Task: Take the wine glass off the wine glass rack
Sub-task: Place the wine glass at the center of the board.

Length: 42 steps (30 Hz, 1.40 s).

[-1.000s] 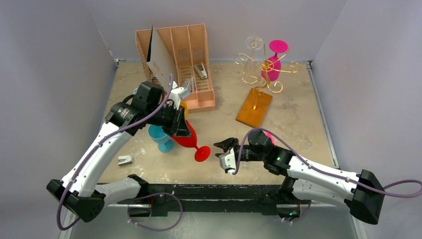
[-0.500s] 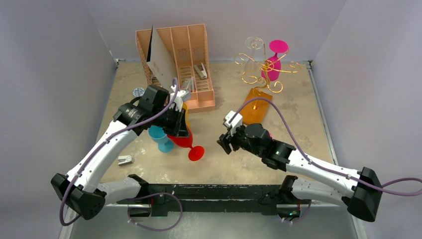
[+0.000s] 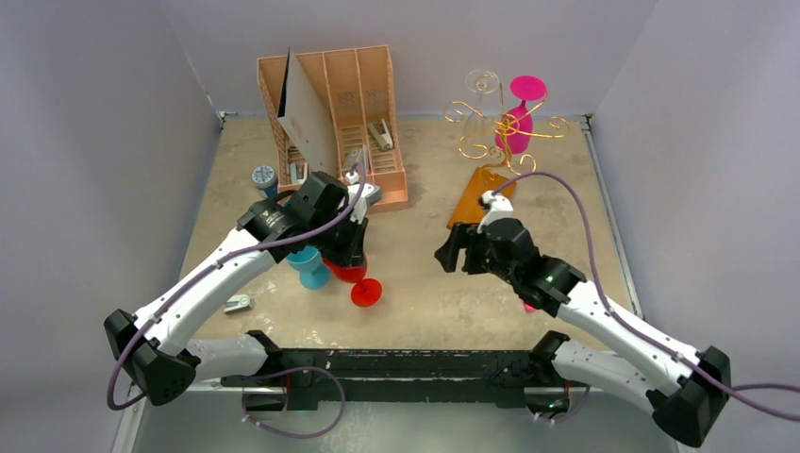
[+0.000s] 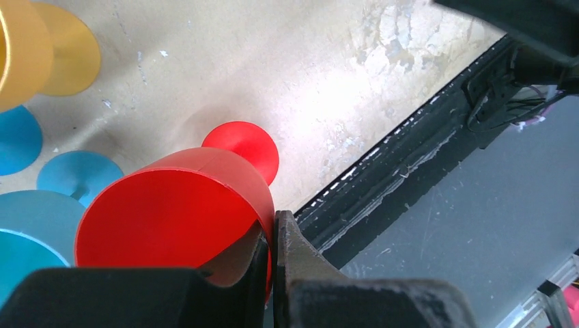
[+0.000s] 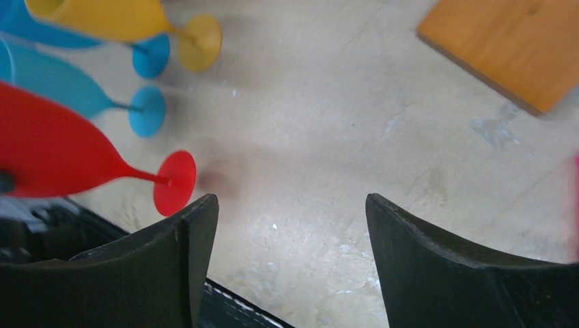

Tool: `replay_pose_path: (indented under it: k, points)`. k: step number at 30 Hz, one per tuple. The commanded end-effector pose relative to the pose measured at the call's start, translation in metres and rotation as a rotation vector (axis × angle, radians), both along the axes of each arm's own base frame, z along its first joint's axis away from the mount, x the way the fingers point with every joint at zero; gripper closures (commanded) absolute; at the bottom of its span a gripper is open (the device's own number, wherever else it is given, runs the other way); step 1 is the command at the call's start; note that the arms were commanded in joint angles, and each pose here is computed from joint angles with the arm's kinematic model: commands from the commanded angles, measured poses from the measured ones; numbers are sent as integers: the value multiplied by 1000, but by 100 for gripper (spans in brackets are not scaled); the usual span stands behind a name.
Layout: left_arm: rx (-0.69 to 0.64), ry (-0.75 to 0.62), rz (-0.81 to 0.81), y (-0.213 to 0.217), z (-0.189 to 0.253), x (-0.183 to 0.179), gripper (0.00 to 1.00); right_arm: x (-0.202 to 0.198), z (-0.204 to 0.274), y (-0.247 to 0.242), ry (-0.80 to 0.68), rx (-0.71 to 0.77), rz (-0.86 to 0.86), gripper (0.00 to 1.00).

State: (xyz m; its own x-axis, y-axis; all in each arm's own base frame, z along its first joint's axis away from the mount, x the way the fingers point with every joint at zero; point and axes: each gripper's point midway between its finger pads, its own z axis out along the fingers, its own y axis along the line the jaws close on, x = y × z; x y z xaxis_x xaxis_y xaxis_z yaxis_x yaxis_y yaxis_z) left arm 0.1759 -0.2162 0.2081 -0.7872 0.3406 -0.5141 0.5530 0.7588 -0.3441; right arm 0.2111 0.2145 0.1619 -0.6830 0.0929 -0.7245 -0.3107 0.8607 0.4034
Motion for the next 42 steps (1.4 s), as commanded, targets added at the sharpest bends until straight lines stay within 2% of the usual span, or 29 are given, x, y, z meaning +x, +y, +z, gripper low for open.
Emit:
replay_pose_path:
  k: [1,5,9,12,26,34,42]
  points:
    - [4,-115,-6,-3,11,15,100,5,10,-30,66,123,-283,19]
    - [51,-226,-39,-4,16,20,100,2,-2,-55,82,142,-440,20]
    - [46,-294,-82,-11,20,27,100,2,5,-70,33,153,-489,20]
    - [107,-323,-116,-5,8,33,100,1,9,-77,17,151,-509,21]
    - [274,-289,-122,13,-33,40,100,-3,8,-80,69,96,-524,21]
    - [301,-279,-72,12,-49,49,100,-3,9,-88,40,99,-548,21]
    - [234,-269,-76,-1,-49,48,100,-3,14,-96,9,84,-565,20]
